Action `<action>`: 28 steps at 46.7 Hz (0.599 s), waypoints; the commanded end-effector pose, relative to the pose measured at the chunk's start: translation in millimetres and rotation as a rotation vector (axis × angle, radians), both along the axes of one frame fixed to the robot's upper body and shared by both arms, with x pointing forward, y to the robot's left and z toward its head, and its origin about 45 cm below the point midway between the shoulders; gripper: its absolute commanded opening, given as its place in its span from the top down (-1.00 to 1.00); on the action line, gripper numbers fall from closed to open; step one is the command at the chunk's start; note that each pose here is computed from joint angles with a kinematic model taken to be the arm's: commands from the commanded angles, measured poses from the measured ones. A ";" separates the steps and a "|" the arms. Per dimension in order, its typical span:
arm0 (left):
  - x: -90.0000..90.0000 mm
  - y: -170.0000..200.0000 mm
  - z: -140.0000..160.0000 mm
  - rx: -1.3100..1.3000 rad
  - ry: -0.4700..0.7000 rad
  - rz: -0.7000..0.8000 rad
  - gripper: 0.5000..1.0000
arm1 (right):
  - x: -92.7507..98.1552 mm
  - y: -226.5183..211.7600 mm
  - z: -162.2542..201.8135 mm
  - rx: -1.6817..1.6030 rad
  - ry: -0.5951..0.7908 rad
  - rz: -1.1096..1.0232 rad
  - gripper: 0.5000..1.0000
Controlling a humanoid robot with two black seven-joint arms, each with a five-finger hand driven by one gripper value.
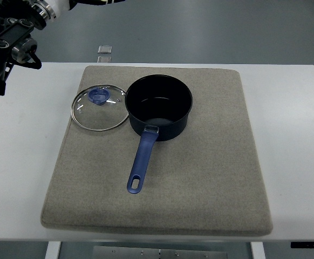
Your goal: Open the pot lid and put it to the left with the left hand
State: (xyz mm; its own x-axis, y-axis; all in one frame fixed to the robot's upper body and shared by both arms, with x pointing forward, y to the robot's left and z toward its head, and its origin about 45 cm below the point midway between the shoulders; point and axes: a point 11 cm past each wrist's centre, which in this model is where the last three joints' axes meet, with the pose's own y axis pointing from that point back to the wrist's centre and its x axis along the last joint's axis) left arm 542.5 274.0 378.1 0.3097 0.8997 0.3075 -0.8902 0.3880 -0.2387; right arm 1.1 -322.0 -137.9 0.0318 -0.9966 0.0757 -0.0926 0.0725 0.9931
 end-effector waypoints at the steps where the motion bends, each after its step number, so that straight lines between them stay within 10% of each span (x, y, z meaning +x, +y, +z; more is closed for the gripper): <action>1: -0.3 3.8 -8.8 -0.079 0.015 0.027 -0.95 | 0.0 -0.2 0.0 0.000 0.000 0.000 -0.67; 28: -6.8 23.9 -54.7 -0.534 0.058 0.221 -0.92 | 0.0 -0.2 0.0 0.000 0.000 0.000 -0.67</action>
State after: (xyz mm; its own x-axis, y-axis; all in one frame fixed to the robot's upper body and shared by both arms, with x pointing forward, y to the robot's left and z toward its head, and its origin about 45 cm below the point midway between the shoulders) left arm 536.8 296.5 328.6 0.1138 0.9719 -0.2061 -0.9507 0.0463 -0.3067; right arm 1.0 -321.9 -137.9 0.0318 -0.9966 0.0755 -0.0923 0.0723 0.9931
